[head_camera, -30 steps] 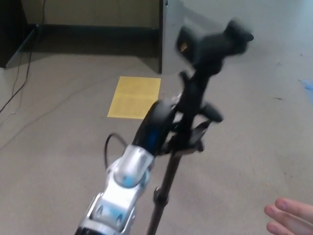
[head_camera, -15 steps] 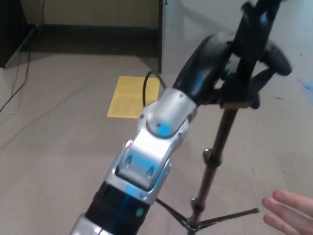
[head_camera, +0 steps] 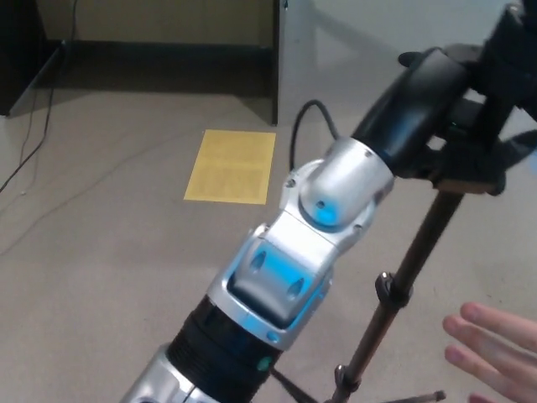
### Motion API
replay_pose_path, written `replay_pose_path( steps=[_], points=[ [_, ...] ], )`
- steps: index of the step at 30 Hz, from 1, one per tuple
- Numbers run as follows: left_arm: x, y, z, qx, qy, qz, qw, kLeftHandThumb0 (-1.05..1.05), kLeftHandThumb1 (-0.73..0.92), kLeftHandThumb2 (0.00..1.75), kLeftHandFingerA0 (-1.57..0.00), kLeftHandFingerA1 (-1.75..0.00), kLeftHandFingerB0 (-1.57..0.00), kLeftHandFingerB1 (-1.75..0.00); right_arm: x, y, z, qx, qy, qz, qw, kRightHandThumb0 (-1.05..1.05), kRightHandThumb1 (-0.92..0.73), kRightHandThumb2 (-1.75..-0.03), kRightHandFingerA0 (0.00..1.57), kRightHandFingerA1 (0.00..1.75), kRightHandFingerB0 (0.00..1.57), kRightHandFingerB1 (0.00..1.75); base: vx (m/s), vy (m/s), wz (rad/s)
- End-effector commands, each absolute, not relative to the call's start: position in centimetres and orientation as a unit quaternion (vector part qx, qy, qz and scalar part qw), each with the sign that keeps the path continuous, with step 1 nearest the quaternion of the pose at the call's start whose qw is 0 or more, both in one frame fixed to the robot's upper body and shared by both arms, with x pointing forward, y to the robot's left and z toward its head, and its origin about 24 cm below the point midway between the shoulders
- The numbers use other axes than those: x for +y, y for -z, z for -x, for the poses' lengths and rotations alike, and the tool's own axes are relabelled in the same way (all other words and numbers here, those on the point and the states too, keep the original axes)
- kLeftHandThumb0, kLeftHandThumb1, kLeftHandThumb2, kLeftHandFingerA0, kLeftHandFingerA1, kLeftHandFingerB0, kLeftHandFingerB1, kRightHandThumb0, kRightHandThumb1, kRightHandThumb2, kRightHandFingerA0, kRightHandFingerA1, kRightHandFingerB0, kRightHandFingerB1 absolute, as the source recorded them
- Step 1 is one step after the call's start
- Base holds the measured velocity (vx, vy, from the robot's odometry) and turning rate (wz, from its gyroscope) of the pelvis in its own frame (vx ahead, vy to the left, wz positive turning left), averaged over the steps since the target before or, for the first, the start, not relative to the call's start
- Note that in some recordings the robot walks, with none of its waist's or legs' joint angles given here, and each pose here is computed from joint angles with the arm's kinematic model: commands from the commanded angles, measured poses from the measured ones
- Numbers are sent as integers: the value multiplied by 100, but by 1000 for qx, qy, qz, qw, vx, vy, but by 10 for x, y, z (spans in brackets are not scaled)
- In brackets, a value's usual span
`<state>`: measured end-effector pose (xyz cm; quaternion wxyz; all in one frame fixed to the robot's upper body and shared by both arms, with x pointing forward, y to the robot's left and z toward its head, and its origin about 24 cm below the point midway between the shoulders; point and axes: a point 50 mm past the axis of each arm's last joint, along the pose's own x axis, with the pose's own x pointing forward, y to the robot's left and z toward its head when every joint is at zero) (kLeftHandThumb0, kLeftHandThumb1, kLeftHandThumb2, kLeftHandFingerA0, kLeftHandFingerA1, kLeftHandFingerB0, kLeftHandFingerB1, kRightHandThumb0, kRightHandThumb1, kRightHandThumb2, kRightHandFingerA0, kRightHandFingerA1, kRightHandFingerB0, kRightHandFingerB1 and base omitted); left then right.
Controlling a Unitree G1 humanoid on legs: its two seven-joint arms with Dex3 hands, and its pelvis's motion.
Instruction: There is a tripod standing in front of the robot and the robot extends its left arm to grab it. It lifts the tripod and passes it to a person.
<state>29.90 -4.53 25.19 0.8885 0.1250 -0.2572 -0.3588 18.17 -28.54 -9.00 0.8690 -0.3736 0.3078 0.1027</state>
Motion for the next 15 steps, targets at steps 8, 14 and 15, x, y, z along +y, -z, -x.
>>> replay_pose_path(
  steps=[8, 14, 15],
  points=[
    [-119, -284, -199, -335, 459, -45, 822, -21, 71, 86, -104, -137, -77, -118, -298, 82, -188, 311, -101, 389, 861, -40, -69, -61, 70, 43, 52, 38, 0, 0, 0],
    [-124, -277, -179, -333, 494, -18, 803, -3, 85, 98, -80, -172, -51, -144, -299, 79, -189, 301, -112, 402, 858, -44, -70, -62, 72, 44, 53, 38, 0, 0, 0],
    [-124, -277, -177, -337, 496, -14, 800, -3, 85, 98, -80, -172, -51, -144, -299, 79, -189, 301, -112, 402, 858, -44, -70, -62, 72, 44, 53, 38, 0, 0, 0]
  ],
)
